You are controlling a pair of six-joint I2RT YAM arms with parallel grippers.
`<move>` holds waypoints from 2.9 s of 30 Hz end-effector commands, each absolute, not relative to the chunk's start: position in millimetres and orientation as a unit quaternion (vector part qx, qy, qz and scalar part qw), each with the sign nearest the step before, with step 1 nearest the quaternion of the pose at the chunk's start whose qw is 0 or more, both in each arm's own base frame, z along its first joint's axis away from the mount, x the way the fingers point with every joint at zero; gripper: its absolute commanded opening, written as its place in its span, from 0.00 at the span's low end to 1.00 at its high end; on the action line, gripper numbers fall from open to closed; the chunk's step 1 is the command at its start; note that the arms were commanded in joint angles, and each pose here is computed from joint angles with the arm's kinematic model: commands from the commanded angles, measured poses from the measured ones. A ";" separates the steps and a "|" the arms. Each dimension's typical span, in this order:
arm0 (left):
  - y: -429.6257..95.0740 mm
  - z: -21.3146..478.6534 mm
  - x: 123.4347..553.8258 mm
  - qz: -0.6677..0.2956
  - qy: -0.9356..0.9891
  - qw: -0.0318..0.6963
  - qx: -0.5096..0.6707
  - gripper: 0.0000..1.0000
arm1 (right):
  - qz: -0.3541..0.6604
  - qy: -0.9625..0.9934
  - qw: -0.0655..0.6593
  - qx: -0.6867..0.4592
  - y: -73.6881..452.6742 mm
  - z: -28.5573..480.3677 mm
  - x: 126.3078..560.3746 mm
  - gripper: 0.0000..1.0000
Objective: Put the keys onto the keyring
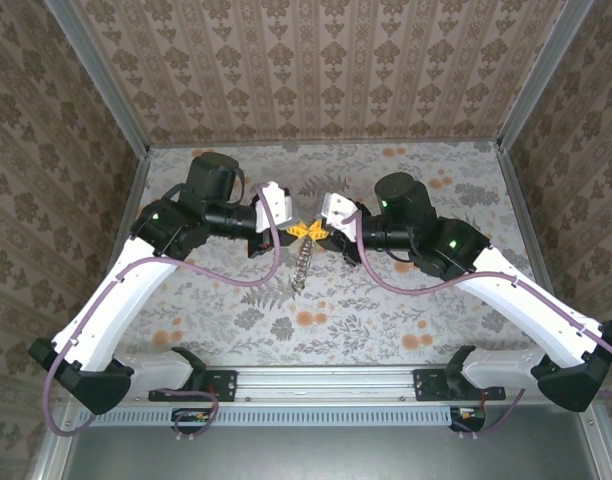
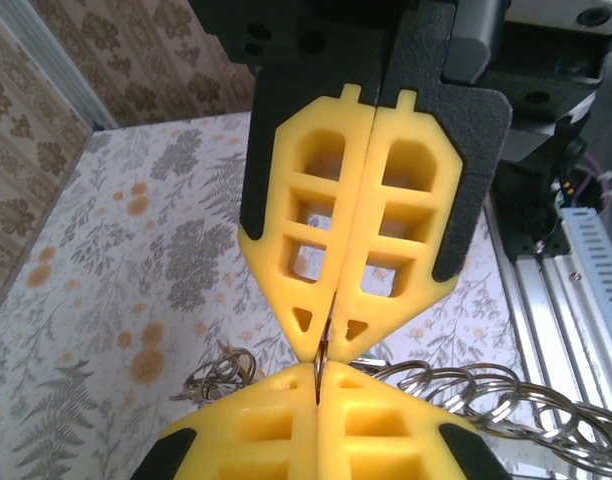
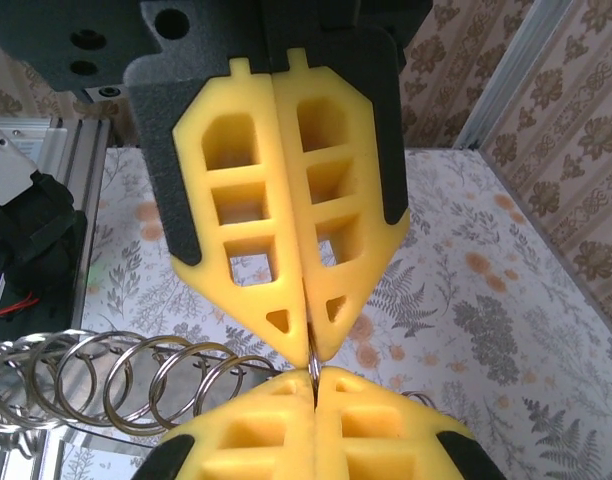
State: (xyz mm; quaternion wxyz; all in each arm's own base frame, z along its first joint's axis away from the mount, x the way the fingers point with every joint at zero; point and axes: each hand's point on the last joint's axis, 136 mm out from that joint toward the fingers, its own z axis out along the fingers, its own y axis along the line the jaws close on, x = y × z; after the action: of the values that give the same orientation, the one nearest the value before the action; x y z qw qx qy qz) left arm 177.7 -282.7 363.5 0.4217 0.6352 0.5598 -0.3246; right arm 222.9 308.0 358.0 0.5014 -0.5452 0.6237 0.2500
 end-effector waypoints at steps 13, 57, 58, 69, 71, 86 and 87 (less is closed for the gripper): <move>-272.5 423.0 150.7 -0.452 0.455 0.478 0.600 0.00 | 0.273 0.601 0.525 -0.537 308.9 374.2 213.0 0.15; -265.8 414.0 152.6 -0.476 0.457 0.476 0.581 0.00 | 0.333 0.568 0.551 -0.513 319.5 407.5 205.2 0.28; -266.0 414.9 152.9 -0.476 0.456 0.477 0.582 0.00 | 0.332 0.571 0.548 -0.513 319.8 405.1 206.0 0.27; -266.8 417.0 154.4 -0.477 0.452 0.481 0.580 0.00 | 0.319 0.582 0.540 -0.517 319.1 392.4 209.9 0.09; -266.5 417.0 154.2 -0.478 0.453 0.481 0.579 0.00 | 0.310 0.583 0.549 -0.512 317.2 395.1 213.1 0.03; -272.0 377.5 169.5 -0.330 0.549 0.458 0.617 0.23 | 0.234 0.606 0.534 -0.542 311.2 383.7 227.9 0.00; -273.5 375.3 170.0 -0.324 0.550 0.456 0.620 0.23 | 0.234 0.606 0.532 -0.542 311.8 383.9 227.7 0.00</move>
State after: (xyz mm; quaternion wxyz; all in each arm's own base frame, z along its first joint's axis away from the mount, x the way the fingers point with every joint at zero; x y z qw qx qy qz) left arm 165.7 -274.8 387.7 0.4647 0.6044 0.5339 -0.3657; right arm 223.6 314.2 370.1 0.5178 -0.5402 0.6123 0.2551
